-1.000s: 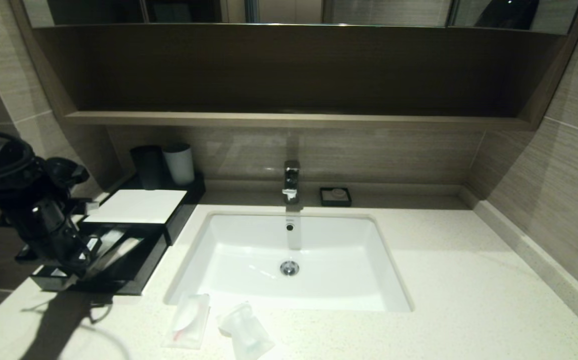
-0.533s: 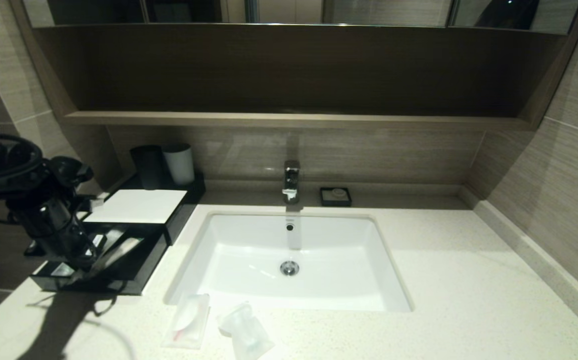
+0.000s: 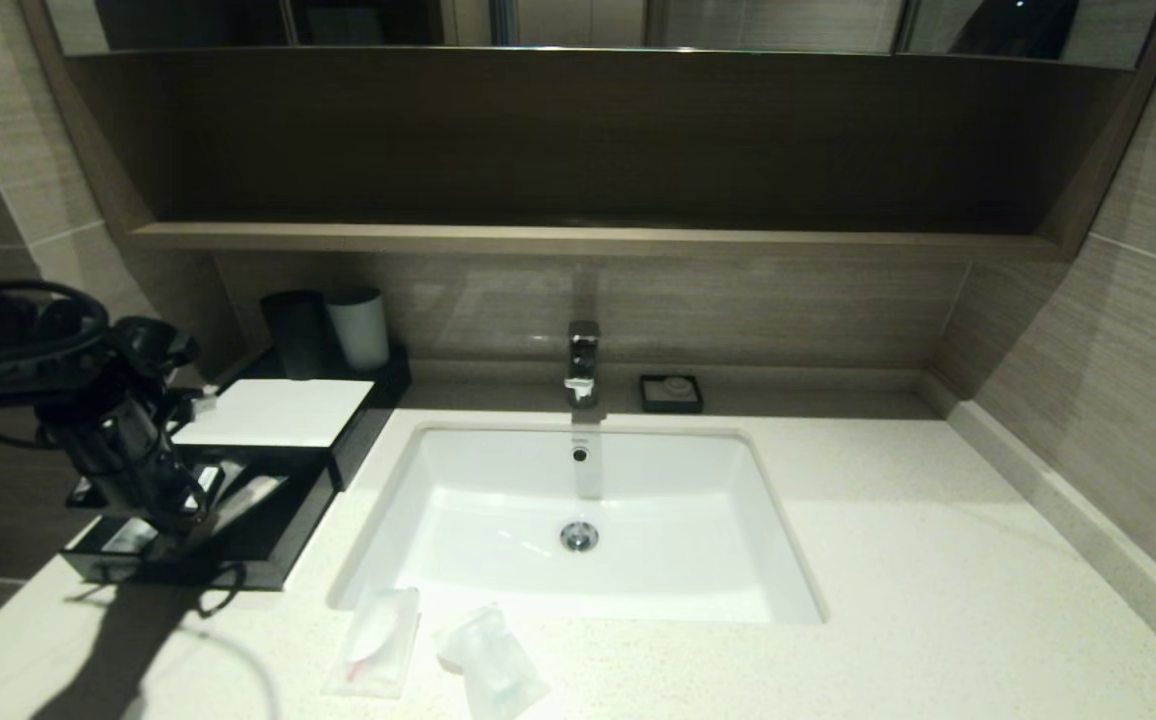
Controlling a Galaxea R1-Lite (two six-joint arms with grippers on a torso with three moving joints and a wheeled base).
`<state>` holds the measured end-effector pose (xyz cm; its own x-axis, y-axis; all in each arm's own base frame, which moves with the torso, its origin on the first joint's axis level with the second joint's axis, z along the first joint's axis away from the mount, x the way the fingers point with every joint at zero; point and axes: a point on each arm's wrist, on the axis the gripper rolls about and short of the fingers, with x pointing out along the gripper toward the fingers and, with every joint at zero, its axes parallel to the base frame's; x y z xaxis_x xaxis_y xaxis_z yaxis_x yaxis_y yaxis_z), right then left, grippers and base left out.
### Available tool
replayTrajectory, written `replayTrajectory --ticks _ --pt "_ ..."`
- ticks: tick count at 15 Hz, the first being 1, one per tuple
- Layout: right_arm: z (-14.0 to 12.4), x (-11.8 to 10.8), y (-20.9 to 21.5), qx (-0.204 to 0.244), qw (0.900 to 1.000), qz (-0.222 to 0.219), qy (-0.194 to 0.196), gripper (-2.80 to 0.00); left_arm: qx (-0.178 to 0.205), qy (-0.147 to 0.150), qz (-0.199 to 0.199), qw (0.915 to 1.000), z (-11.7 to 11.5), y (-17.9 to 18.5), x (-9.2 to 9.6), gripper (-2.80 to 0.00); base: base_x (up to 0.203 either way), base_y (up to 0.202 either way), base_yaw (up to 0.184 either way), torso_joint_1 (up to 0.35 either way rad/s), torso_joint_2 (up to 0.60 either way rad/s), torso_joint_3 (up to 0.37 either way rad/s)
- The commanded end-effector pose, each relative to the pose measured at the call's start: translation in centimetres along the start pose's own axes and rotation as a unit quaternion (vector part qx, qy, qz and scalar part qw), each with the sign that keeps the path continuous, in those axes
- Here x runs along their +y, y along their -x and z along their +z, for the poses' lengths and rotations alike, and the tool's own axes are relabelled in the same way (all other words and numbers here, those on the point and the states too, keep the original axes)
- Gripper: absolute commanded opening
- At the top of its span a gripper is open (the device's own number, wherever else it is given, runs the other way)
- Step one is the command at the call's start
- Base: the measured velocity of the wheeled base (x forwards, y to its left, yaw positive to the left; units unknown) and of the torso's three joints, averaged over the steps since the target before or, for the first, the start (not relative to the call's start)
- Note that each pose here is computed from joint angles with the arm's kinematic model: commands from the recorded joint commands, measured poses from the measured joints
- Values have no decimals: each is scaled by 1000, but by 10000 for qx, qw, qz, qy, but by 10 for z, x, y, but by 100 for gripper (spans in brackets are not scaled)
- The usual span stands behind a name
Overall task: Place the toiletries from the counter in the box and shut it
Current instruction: Place the bathroom toiletry into the drawer
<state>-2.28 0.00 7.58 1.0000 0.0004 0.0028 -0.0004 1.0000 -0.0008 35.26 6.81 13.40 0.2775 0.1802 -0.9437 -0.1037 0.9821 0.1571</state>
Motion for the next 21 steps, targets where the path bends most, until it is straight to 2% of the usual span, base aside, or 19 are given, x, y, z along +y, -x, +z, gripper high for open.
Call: replayTrajectory --ticks 1,8,9,17,21 --pt "0 0 0 6 10000 -2 -4 -280 -30 -2 33 10000 2 -6 -1 -280 0 0 0 0 0 0" --pt "0 0 0 6 10000 -2 3 -280 -142 -46 26 9999 4 -8 -6 -280 0 0 0 0 0 0" --pt "0 0 0 6 10000 -2 3 -280 -177 -42 30 9998 5 -8 -6 0 0 0 0 0 0 0" --pt "0 0 0 6 10000 -2 3 -280 -511 -32 67 9987 6 12 -6 0 0 0 0 0 0 0" --pt "0 0 0 6 10000 -2 3 -280 -1051 29 102 9944 2 52 -4 0 0 0 0 0 0 0"
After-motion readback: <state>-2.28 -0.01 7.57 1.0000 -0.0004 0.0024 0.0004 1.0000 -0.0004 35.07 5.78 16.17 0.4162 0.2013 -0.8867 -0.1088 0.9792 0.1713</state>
